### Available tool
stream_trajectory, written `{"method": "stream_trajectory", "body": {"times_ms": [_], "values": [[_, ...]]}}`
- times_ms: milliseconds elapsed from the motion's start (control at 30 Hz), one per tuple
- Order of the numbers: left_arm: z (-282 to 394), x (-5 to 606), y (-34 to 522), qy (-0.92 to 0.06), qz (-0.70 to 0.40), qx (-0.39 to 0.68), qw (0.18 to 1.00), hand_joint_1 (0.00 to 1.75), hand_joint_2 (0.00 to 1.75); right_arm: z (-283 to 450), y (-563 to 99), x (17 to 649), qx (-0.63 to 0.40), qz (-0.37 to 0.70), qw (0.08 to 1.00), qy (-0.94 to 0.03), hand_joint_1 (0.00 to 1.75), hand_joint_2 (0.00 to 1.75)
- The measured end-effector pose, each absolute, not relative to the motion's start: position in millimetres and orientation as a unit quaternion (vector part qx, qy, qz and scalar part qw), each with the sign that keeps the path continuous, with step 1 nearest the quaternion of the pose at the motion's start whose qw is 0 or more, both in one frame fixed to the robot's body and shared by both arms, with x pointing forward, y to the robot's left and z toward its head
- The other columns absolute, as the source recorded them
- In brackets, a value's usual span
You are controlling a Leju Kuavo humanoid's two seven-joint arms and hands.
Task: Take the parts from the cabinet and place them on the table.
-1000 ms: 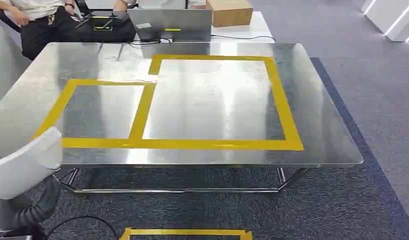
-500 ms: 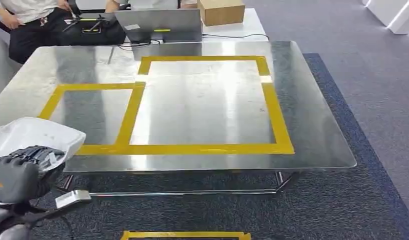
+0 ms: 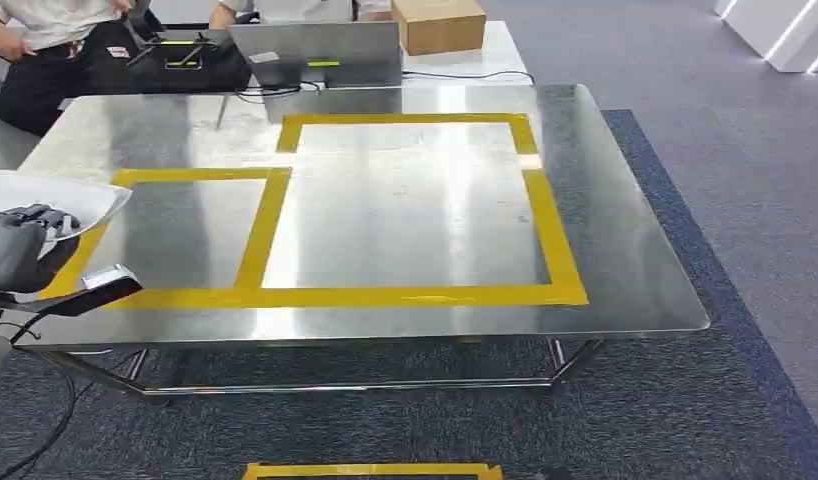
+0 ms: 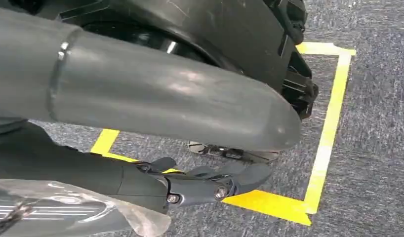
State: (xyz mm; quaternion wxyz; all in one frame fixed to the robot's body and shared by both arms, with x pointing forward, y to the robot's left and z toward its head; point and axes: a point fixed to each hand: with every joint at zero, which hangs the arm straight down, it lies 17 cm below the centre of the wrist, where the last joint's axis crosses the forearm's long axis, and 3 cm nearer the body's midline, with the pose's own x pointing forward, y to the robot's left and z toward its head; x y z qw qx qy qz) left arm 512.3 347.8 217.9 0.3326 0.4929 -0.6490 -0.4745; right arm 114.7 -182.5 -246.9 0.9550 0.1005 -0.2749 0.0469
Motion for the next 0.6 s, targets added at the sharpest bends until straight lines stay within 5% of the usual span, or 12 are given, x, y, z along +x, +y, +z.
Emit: {"method": "stream_trajectory", "body": {"times_ms": [300, 600], "values": [[204, 596, 389, -0.538, -0.535, 0.531, 0.377, 1.75, 1.75, -246, -180, 117, 0.108, 0.071, 0.953, -0.275, 0.00, 0.00], [195, 609, 385, -0.519, -0.546, 0.527, 0.393, 1.75, 1.75, -246, -179, 116, 0.109, 0.073, 0.953, -0.273, 0.00, 0.00]]}}
